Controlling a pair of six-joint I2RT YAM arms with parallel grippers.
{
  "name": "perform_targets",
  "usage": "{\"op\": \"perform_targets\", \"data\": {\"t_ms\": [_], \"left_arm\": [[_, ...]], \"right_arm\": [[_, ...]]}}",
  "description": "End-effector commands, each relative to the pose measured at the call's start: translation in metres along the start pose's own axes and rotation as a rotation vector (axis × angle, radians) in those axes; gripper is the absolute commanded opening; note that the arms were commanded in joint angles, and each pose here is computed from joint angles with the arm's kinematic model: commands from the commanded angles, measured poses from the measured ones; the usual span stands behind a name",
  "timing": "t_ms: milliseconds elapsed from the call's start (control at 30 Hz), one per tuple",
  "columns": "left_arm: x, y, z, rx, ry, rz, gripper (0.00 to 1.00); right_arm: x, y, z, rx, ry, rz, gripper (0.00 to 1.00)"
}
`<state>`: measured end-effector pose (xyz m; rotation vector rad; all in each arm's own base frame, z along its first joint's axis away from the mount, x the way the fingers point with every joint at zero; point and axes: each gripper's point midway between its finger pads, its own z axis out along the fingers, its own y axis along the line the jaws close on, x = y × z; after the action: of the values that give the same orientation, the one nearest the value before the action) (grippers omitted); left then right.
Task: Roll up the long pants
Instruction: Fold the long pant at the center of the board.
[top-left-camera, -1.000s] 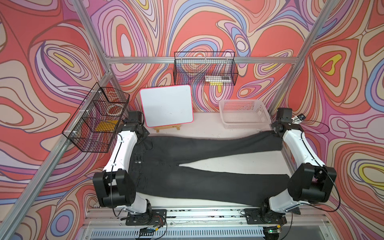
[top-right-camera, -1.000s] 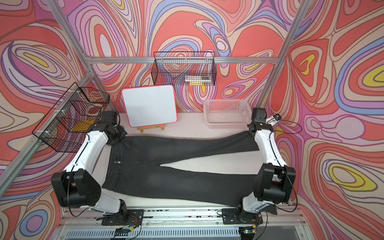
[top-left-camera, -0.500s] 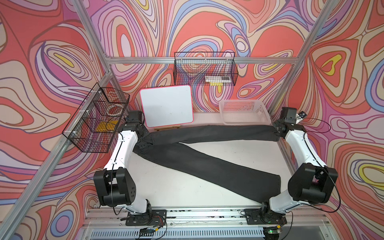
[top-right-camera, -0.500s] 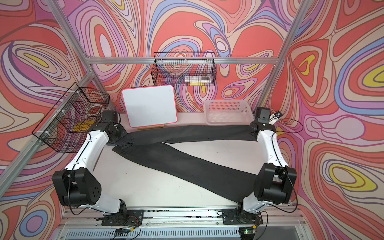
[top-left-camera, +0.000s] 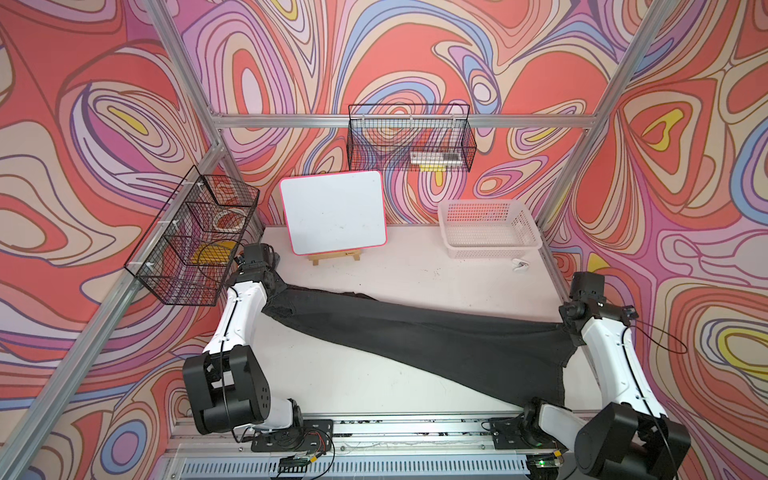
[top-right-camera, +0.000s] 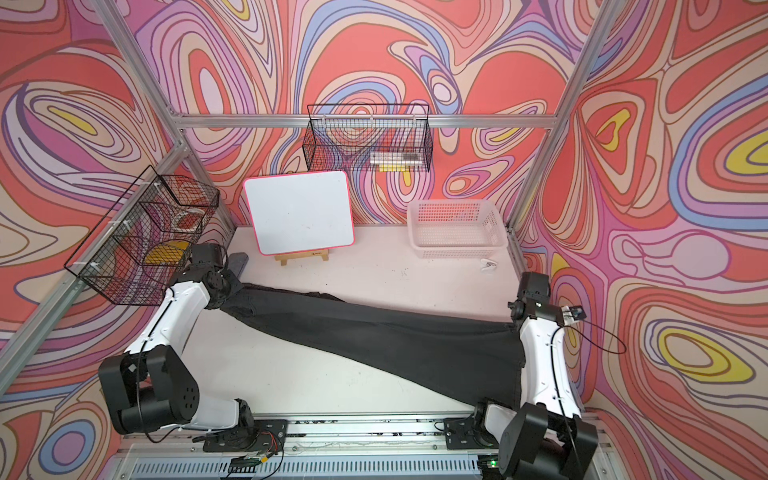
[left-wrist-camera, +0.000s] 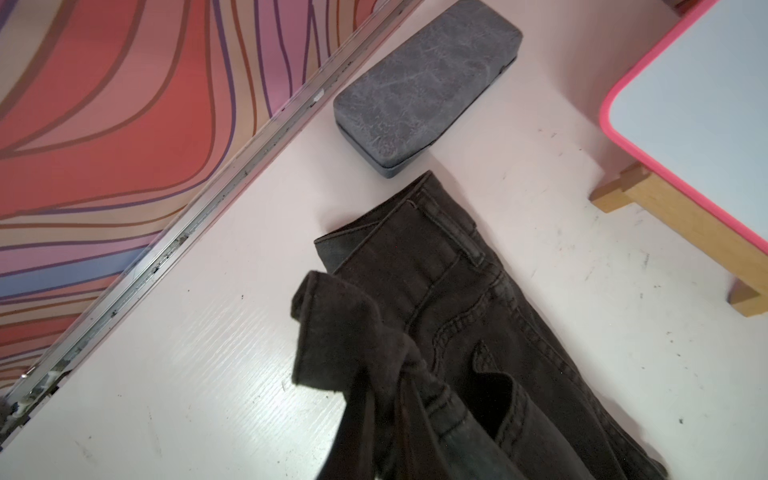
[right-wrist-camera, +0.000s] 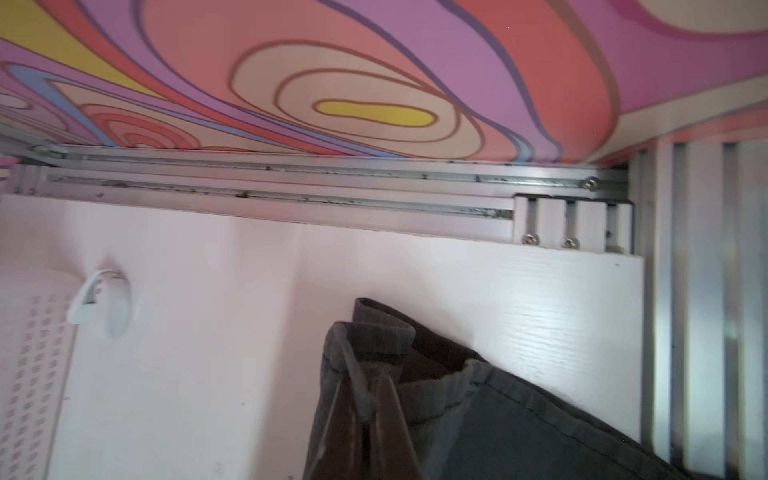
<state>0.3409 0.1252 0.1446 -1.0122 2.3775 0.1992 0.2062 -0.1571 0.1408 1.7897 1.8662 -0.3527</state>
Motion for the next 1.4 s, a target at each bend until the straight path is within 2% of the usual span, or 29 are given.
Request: {"op": "perform_targets", "data": {"t_ms": [0, 67, 133, 167, 200, 400, 500, 600, 667, 700, 733, 833, 933, 1100, 1167, 1233, 1300, 1367], "left_arm": [[-0.027, 0.032, 0.007, -0.121, -0.121, -0.092, 0.0], [-0.024, 0.039, 0.01, -0.121, -0.13, -0.104, 0.04], [-0.021, 0.043, 0.016, -0.119, -0.121, -0.111, 0.19], [-0.017, 0.044, 0.021, -0.118, -0.106, -0.109, 0.23], [-0.015, 0.047, 0.024, -0.127, -0.094, -0.116, 0.24], [-0.021, 0.049, 0.029, -0.122, -0.097, -0.169, 0.27], [-0.029, 0.041, 0.024, -0.085, -0.101, -0.18, 0.27], [-0.039, 0.027, 0.019, -0.027, -0.099, -0.157, 0.25], [-0.038, 0.007, 0.016, 0.048, -0.078, -0.103, 0.21], [-0.035, -0.005, 0.015, 0.083, -0.064, -0.063, 0.2], [-0.028, -0.023, 0.013, 0.119, -0.043, 0.0, 0.2], [0.005, -0.076, 0.007, 0.223, 0.035, 0.201, 0.2], [0.038, -0.102, 0.006, 0.264, 0.107, 0.312, 0.2], [0.066, -0.108, 0.024, 0.267, 0.223, 0.323, 0.22], [0.07, -0.109, 0.033, 0.246, 0.251, 0.326, 0.23], [0.073, -0.106, 0.043, 0.21, 0.272, 0.331, 0.24], [0.076, -0.105, 0.05, 0.192, 0.283, 0.325, 0.3], [0.08, -0.106, 0.059, 0.186, 0.293, 0.312, 0.35]], "right_arm": [[-0.004, -0.039, -0.001, 0.14, -0.068, 0.056, 0.02], [-0.003, -0.048, -0.005, 0.151, -0.075, 0.068, 0.11], [-0.005, -0.051, -0.01, 0.149, -0.08, 0.055, 0.33], [-0.006, -0.055, -0.012, 0.171, -0.084, 0.05, 0.42], [-0.008, -0.057, -0.014, 0.183, -0.09, 0.037, 0.44], [-0.034, -0.05, -0.03, 0.192, -0.164, -0.037, 0.48], [-0.034, -0.033, -0.025, 0.163, -0.137, -0.074, 0.49], [-0.017, 0.02, -0.01, -0.039, -0.038, -0.271, 0.43], [0.002, 0.053, -0.012, -0.191, 0.007, -0.433, 0.43], [0.008, 0.059, -0.015, -0.215, 0.015, -0.472, 0.44], [0.02, 0.071, -0.02, -0.301, 0.059, -0.53, 0.45], [0.061, 0.085, -0.033, -0.436, 0.223, -0.651, 0.46], [0.11, 0.09, -0.049, -0.529, 0.349, -0.776, 0.44], [0.201, 0.115, -0.083, -0.682, 0.441, -1.079, 0.46], [0.232, 0.122, -0.088, -0.688, 0.466, -1.175, 0.48], [0.253, 0.126, -0.088, -0.701, 0.486, -1.204, 0.49], [0.267, 0.126, -0.09, -0.74, 0.531, -1.196, 0.51], [0.277, 0.121, -0.085, -0.722, 0.571, -1.198, 0.52]]}}
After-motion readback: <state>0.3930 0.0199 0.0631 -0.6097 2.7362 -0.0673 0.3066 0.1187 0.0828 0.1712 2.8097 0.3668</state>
